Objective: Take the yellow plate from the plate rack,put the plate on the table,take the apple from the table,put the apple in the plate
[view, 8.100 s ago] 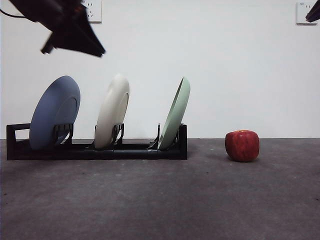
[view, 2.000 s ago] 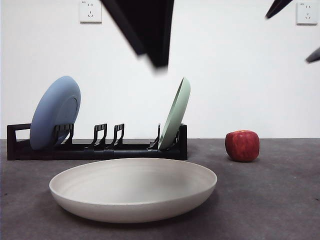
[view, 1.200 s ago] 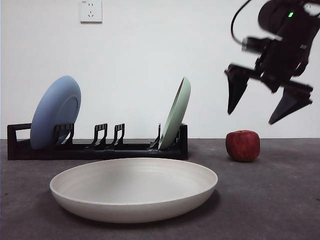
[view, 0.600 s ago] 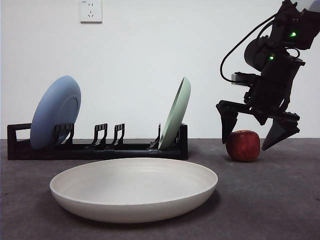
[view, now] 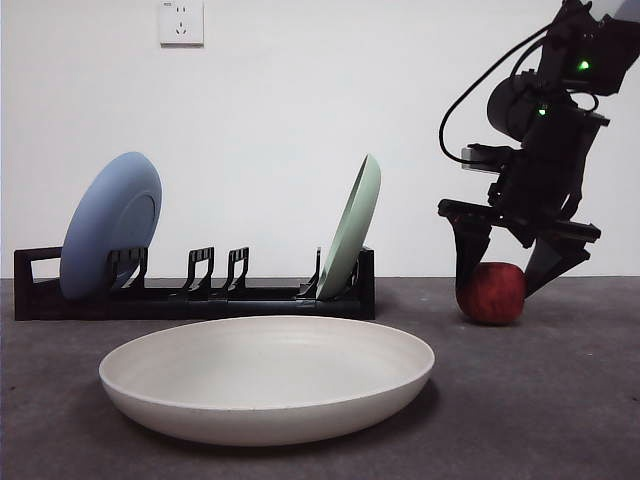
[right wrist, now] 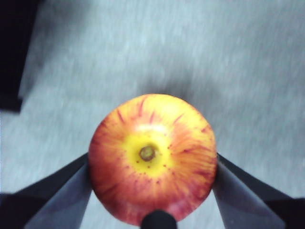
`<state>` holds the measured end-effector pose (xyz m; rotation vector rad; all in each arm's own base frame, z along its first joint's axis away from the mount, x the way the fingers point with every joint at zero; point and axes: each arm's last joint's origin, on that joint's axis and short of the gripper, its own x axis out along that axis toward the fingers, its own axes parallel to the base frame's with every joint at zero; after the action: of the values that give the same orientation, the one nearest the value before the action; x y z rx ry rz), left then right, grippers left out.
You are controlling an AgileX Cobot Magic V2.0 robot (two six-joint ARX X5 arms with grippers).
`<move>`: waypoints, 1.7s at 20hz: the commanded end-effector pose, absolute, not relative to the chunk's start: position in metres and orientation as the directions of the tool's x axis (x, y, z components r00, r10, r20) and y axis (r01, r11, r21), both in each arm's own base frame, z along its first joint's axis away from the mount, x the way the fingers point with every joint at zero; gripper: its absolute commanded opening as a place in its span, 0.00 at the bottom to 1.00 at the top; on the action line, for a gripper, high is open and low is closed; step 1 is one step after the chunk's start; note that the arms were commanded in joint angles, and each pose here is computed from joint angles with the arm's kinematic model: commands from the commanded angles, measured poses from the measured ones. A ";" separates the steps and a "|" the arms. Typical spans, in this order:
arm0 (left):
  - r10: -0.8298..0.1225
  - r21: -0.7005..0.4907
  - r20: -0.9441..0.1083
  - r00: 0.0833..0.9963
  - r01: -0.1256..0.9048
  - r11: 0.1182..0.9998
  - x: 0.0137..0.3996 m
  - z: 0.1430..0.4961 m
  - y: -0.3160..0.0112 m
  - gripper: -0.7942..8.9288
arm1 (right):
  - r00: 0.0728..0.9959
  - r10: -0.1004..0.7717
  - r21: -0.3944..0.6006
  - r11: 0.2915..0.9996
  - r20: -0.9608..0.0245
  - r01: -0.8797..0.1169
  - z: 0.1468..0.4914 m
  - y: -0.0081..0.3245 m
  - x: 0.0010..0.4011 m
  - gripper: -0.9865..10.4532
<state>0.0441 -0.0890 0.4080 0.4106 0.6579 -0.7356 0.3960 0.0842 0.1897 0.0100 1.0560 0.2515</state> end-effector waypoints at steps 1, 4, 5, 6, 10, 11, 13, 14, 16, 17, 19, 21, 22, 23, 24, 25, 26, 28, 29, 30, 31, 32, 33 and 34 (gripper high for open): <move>-0.486 0.104 -0.671 0.560 0.720 0.686 0.043 0.408 -0.087 0.08 | 0.477 0.222 0.132 0.968 -0.850 -0.215 0.222 0.083 0.386 0.08; -0.488 0.103 -0.668 0.562 0.719 0.687 0.043 0.409 -0.086 0.08 | 0.440 0.312 0.204 0.940 -0.842 -0.275 0.263 0.086 0.354 0.08; -0.489 0.103 -0.667 0.563 0.719 0.687 0.043 0.409 -0.086 0.08 | 0.412 0.344 0.230 0.925 -0.844 -0.302 0.277 0.090 0.339 0.08; -0.490 0.104 -0.666 0.563 0.720 0.686 0.043 0.409 -0.085 0.08 | 0.370 0.373 0.250 0.907 -0.851 -0.340 0.288 0.096 0.323 0.08; -0.495 0.101 -0.660 0.564 0.721 0.686 0.042 0.409 -0.083 0.08 | 0.236 0.418 0.255 0.822 -0.877 -0.509 0.315 0.139 0.262 0.08; -0.497 0.100 -0.659 0.565 0.721 0.686 0.041 0.410 -0.082 0.08 | 0.214 0.435 0.257 0.790 -0.875 -0.557 0.317 0.154 0.251 0.08; -0.501 0.098 -0.655 0.566 0.720 0.687 0.041 0.410 -0.081 0.08 | 0.185 0.467 0.255 0.725 -0.865 -0.639 0.318 0.185 0.233 0.08; -0.505 0.095 -0.651 0.567 0.721 0.687 0.040 0.410 -0.079 0.08 | 0.185 0.484 0.248 0.696 -0.855 -0.673 0.317 0.202 0.225 0.08; -0.511 0.091 -0.647 0.567 0.722 0.686 0.039 0.411 -0.077 0.08 | 0.210 0.513 0.214 0.647 -0.832 -0.731 0.310 0.231 0.211 0.08; -0.514 0.088 -0.643 0.567 0.722 0.687 0.039 0.411 -0.075 0.08 | 0.223 0.520 0.203 0.640 -0.825 -0.741 0.305 0.241 0.206 0.08; -0.521 0.082 -0.639 0.566 0.724 0.685 0.038 0.412 -0.073 0.08 | 0.239 0.521 0.181 0.631 -0.819 -0.754 0.286 0.258 0.200 0.08; -0.524 0.079 -0.636 0.566 0.723 0.686 0.037 0.412 -0.072 0.08 | 0.239 0.506 0.189 0.655 -0.828 -0.731 0.269 0.267 0.200 0.08; -0.525 0.076 -0.635 0.567 0.722 0.687 0.037 0.412 -0.071 0.08 | 0.234 0.498 0.194 0.664 -0.835 -0.722 0.261 0.270 0.201 0.08; -0.528 0.073 -0.633 0.566 0.723 0.687 0.037 0.412 -0.070 0.08 | 0.233 0.487 0.190 0.671 -0.842 -0.717 0.253 0.273 0.203 0.08; -0.529 0.072 -0.633 0.566 0.723 0.687 0.037 0.412 -0.070 0.08 | 0.236 0.471 0.180 0.680 -0.850 -0.710 0.246 0.275 0.205 0.08; -0.528 0.073 -0.632 0.567 0.722 0.688 0.037 0.412 -0.070 0.08 | 0.246 0.457 0.165 0.688 -0.855 -0.706 0.240 0.276 0.206 0.08; -0.529 0.073 -0.632 0.567 0.723 0.687 0.037 0.412 -0.070 0.08 | 0.261 0.439 0.144 0.700 -0.860 -0.700 0.233 0.278 0.208 0.08; -0.528 0.073 -0.632 0.567 0.723 0.687 0.037 0.412 -0.070 0.08 | 0.280 0.416 0.119 0.713 -0.865 -0.691 0.221 0.281 0.212 0.08; -0.528 0.073 -0.632 0.567 0.723 0.687 0.037 0.412 -0.070 0.08 | 0.279 0.405 0.113 0.717 -0.871 -0.688 0.216 0.283 0.214 0.08; -0.528 0.074 -0.632 0.567 0.723 0.687 0.037 0.412 -0.070 0.08 | 0.274 0.396 0.110 0.719 -0.877 -0.686 0.211 0.284 0.215 0.08; -0.528 0.073 -0.632 0.566 0.723 0.687 0.037 0.412 -0.070 0.08 | 0.264 0.384 0.108 0.720 -0.884 -0.685 0.206 0.285 0.216 0.08; -0.528 0.074 -0.632 0.566 0.723 0.687 0.037 0.412 -0.070 0.08 | 0.256 0.373 0.105 0.721 -0.892 -0.685 0.201 0.287 0.217 0.08; -0.528 0.074 -0.632 0.567 0.723 0.687 0.037 0.412 -0.070 0.08 | 0.248 0.364 0.104 0.722 -0.898 -0.684 0.197 0.287 0.217 0.08; -0.529 0.074 -0.632 0.567 0.723 0.687 0.037 0.412 -0.070 0.08 | 0.242 0.355 0.102 0.723 -0.903 -0.683 0.193 0.288 0.218 0.09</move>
<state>0.0370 -0.0705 0.4124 0.3547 0.6177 -0.7522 0.2179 0.2877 0.1977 -0.3477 1.1059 0.7399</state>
